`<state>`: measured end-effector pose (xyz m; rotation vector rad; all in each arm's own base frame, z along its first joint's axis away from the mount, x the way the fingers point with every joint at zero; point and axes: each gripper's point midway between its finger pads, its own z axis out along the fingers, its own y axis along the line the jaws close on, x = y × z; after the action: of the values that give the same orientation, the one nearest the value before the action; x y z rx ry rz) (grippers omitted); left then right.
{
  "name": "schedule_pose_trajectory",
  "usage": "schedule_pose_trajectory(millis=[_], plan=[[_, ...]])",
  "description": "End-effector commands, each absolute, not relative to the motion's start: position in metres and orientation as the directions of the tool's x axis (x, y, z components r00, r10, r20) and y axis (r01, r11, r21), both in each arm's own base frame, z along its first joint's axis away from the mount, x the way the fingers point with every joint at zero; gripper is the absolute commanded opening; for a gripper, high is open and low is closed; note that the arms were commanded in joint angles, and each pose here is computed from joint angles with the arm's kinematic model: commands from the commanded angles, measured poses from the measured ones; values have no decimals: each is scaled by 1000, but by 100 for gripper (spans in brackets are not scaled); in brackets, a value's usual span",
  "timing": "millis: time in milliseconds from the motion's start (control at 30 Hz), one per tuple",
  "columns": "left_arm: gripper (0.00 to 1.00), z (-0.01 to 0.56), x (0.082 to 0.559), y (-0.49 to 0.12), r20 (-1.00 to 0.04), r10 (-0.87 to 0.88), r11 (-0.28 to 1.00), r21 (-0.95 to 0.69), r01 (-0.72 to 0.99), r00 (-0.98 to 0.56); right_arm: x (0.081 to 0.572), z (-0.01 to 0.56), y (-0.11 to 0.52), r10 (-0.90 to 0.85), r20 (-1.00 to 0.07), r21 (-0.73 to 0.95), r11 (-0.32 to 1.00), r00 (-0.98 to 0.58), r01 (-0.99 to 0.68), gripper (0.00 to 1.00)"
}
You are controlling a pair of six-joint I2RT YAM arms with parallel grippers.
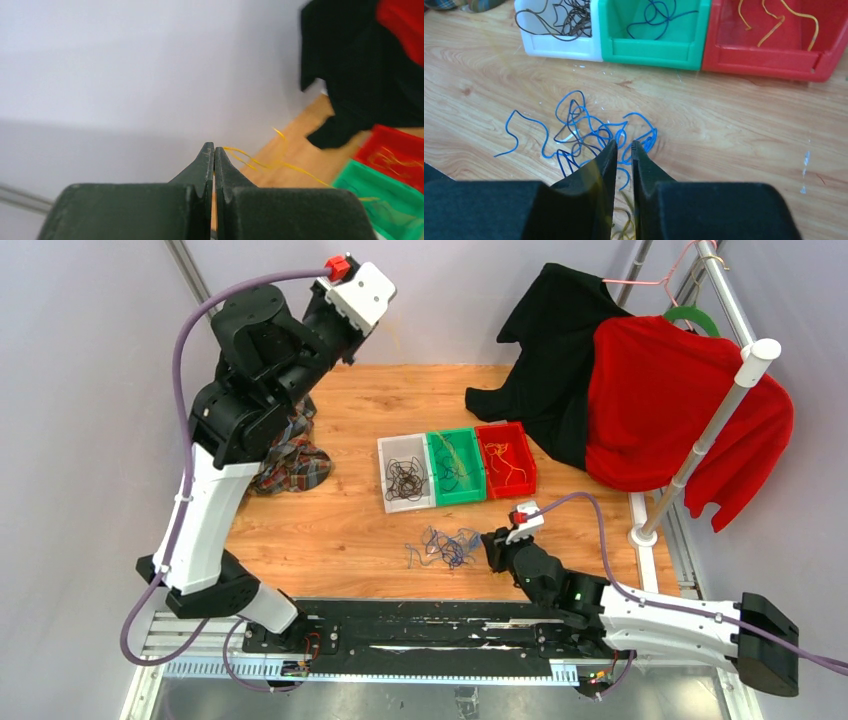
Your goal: Untangle the cables
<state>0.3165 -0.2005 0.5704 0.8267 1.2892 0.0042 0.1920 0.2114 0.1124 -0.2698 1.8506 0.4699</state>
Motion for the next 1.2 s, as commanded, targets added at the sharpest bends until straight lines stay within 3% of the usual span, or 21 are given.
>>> schedule_pose_trajectory(millis=[0,167,267,500,733,967,1167], plan=[[0,664,334,-144,-736,484,832,554,12,473,188,85,181,63,-927,187,932,-371,-310,18],[0,707,341,-117,-611,611,773,599,-211,503,191,83,169,89,-924,190,951,-371,-245,19],[1,714,342,-108,-611,607,780,579,-236,508,191,81,166,81,-918,176,961,-389,-214,18],[0,633,341,-175,-740,437,751,613,245,511,201,122,166,140,-940,209,957,-311,-199,15],[0,517,334,-256,-908,297,588,417,693,294,222,198,139,139,-980,153,984,-141,-89,9],[1,428,328,-341,-933,328,407,279,870,146,237,224,107,129,-988,127,991,-83,30,6],[0,378,363,-396,-922,375,355,241,903,99,240,231,91,136,-989,131,988,-63,79,6]])
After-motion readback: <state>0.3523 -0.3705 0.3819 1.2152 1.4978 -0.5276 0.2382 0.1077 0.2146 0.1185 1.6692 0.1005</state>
